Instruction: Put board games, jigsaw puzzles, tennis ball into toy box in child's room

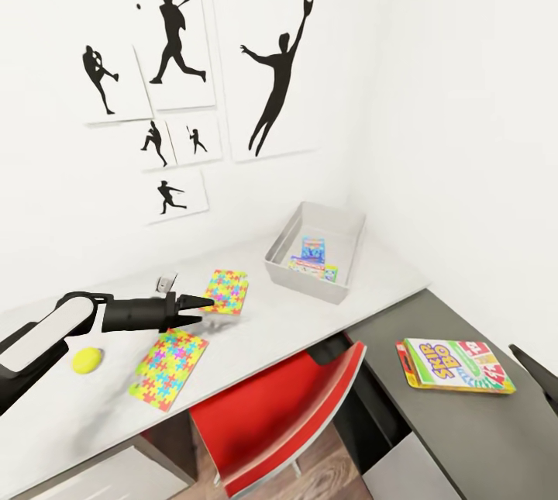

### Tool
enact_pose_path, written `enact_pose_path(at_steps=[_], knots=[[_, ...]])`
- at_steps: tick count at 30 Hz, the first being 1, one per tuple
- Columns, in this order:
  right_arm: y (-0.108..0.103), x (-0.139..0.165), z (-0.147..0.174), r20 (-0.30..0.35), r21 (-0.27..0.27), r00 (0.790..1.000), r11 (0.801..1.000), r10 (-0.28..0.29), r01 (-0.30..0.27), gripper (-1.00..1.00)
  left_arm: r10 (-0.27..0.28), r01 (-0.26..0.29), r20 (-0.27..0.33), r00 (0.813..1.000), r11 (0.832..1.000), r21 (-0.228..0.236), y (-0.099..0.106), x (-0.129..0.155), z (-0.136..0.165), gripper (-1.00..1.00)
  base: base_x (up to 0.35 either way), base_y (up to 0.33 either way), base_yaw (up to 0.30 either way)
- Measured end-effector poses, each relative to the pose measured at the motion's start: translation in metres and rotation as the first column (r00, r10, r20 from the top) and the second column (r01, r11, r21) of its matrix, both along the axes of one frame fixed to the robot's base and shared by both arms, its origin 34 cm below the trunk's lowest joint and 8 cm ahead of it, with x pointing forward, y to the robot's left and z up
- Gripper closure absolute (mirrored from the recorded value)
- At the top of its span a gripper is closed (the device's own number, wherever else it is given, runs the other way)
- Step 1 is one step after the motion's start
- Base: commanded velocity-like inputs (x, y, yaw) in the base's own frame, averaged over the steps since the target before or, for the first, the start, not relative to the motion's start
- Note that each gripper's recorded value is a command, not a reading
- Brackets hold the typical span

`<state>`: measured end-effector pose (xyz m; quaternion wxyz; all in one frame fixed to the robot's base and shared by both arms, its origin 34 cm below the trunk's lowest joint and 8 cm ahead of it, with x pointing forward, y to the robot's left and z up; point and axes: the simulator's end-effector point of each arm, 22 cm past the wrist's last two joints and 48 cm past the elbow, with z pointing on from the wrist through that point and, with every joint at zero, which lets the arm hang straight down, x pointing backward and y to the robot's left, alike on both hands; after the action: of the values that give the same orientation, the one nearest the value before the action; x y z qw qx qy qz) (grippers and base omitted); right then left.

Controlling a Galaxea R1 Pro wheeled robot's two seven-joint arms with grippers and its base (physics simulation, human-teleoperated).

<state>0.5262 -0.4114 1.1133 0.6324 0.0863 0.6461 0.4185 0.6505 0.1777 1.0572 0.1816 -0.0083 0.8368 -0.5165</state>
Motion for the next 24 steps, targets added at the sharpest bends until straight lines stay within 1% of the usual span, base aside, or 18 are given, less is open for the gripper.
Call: enact_pose_path(at_steps=[9,14,24], knots=[[0.001,-0.002,0.006,0.016,0.003,1.0,1.0,0.0,-0.001,-1.0,-0.001,0.001,0.014,1.0,1.0,0.0,0.0,-0.001,0.008,-1.0,0.0,0.0,0.073],[0.001,-0.003,0.01,0.036,-0.016,0.999,1.0,-0.003,0.004,-1.0,-0.001,0.001,0.023,1.0,1.0,0.0,0.0,-0.002,0.013,-1.0,0.0,0.0,0.074],[0.001,-0.006,0.016,0.057,-0.021,0.998,1.0,-0.005,0.006,-1.0,-0.001,0.001,0.039,0.999,1.0,0.0,0.0,-0.003,0.022,-1.0,0.0,0.0,0.074]])
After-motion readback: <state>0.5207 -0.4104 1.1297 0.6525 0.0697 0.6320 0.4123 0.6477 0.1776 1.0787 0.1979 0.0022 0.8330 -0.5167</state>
